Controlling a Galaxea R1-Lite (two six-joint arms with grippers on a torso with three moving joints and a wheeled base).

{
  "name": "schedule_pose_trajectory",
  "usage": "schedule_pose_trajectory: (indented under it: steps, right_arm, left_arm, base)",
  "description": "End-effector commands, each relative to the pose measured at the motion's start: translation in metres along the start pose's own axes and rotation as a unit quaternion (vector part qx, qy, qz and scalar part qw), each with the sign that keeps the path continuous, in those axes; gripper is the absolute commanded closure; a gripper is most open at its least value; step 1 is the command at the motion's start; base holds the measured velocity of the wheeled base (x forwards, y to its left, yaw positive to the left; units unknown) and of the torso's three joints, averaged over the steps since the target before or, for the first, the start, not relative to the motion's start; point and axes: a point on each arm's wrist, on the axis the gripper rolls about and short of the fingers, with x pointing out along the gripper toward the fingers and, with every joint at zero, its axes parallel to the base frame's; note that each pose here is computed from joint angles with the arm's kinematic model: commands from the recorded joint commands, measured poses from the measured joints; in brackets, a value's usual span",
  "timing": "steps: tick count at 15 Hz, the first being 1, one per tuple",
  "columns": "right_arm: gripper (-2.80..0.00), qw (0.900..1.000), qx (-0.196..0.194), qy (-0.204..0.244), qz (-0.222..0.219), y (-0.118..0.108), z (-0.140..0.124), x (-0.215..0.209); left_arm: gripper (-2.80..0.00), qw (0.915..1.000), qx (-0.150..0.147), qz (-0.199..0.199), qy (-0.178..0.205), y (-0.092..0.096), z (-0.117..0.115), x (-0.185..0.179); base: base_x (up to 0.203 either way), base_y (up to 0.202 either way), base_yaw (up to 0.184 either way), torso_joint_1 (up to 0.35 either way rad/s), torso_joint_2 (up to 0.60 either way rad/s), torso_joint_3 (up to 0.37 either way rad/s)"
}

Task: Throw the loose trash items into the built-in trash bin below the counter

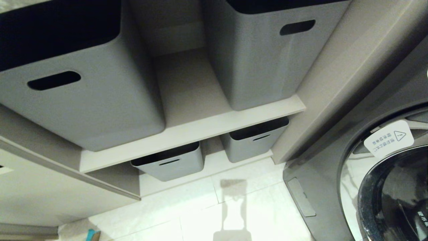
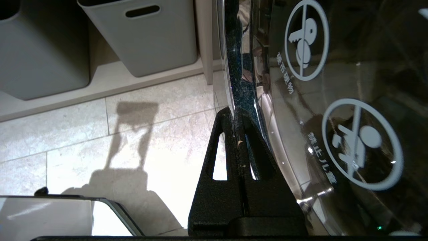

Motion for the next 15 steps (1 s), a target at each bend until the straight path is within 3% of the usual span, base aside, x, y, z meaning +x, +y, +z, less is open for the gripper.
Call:
schedule_pose_trajectory:
  steps: [1, 8, 11, 15]
  right_arm:
    - [0.00, 1.000, 0.000, -0.001, 0.001, 0.000, 0.000, 0.000]
    - [0.00, 1.000, 0.000, -0.001, 0.000, 0.000, 0.000, 0.000]
    - [0.00, 1.000, 0.000, -0.001, 0.000, 0.000, 0.000, 0.000]
    - [0.00, 1.000, 0.000, -0.001, 0.000, 0.000, 0.000, 0.000]
  left_arm:
    - [-2.80, 1.0000, 0.007, 0.002, -0.003, 0.001, 0.001, 0.001]
    - [-2.80, 0.9998, 0.019, 0.002, -0.010, 0.004, 0.006, 0.004]
    - [-2.80, 0.9983, 0.020, -0.015, -0.053, 0.002, 0.009, 0.006]
    - [-2.80, 0.9952, -0.001, -0.039, -0.090, 0.001, 0.017, 0.012]
  base:
    - [0.000, 0.000, 0.000, 0.002, 0.01, -0.180]
    - [0.000, 0.000, 0.000, 0.004, 0.00, -0.189]
    - [0.000, 0.000, 0.000, 0.002, 0.00, -0.044]
    - [0.000, 0.000, 0.000, 0.000, 0.00, 0.000]
